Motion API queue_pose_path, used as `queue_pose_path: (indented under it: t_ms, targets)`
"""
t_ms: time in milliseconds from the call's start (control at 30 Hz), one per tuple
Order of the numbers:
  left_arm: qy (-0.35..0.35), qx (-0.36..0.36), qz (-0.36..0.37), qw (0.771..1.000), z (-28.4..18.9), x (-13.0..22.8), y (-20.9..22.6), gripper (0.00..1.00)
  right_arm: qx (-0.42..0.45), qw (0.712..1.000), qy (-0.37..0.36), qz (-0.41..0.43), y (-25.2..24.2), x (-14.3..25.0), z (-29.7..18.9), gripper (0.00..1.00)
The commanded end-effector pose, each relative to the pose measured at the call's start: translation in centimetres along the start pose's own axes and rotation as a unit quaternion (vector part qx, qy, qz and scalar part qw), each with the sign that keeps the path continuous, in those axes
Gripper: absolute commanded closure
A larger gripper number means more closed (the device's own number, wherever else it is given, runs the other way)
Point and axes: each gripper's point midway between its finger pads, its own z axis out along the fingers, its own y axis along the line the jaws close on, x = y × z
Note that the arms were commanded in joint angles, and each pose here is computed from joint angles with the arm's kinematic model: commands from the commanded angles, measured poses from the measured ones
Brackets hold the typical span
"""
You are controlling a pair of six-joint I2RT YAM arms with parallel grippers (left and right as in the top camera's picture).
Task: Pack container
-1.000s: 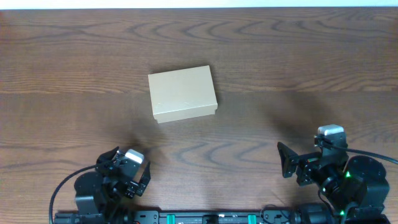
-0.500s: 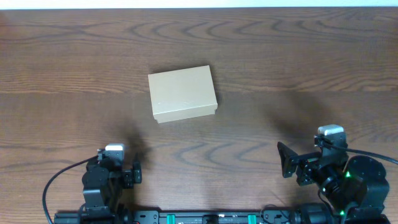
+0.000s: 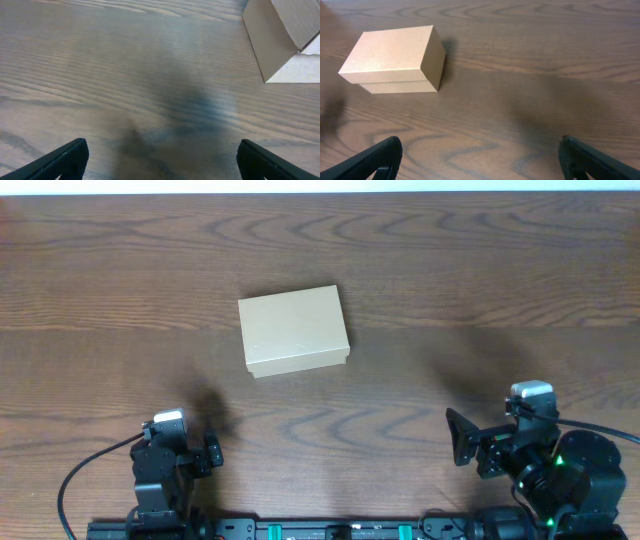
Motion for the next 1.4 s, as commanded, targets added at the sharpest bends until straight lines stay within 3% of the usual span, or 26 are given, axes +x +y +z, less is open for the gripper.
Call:
queue_pose_path:
  t_ms: [0,267,433,833,1367]
  targets:
    - [0.002,-0.011,0.004,1.0,0.2,0.3,0.4,0.05,0.004,1.0,0.0,0.008,-0.2,0.0,0.0,0.01]
    - [0.001,-0.011,0.004,1.0,0.2,0.3,0.4,0.05,0.046,0.999,0.016,-0.006,-1.7,1.5,0.2,0.01]
    - [0.001,-0.01,0.004,1.0,0.2,0.3,0.3,0.05,0.073,0.996,0.003,-0.044,-3.6,5.6,2.8,0.01]
    - [0.001,-0.01,0.004,1.0,0.2,0.3,0.3,0.05,0.108,0.994,0.002,-0.01,-6.6,12.1,7.6,0.01]
    - [0.001,-0.011,0.004,1.0,0.2,0.3,0.4,0.05,0.109,0.994,0.003,-0.014,-6.7,12.2,7.7,0.01]
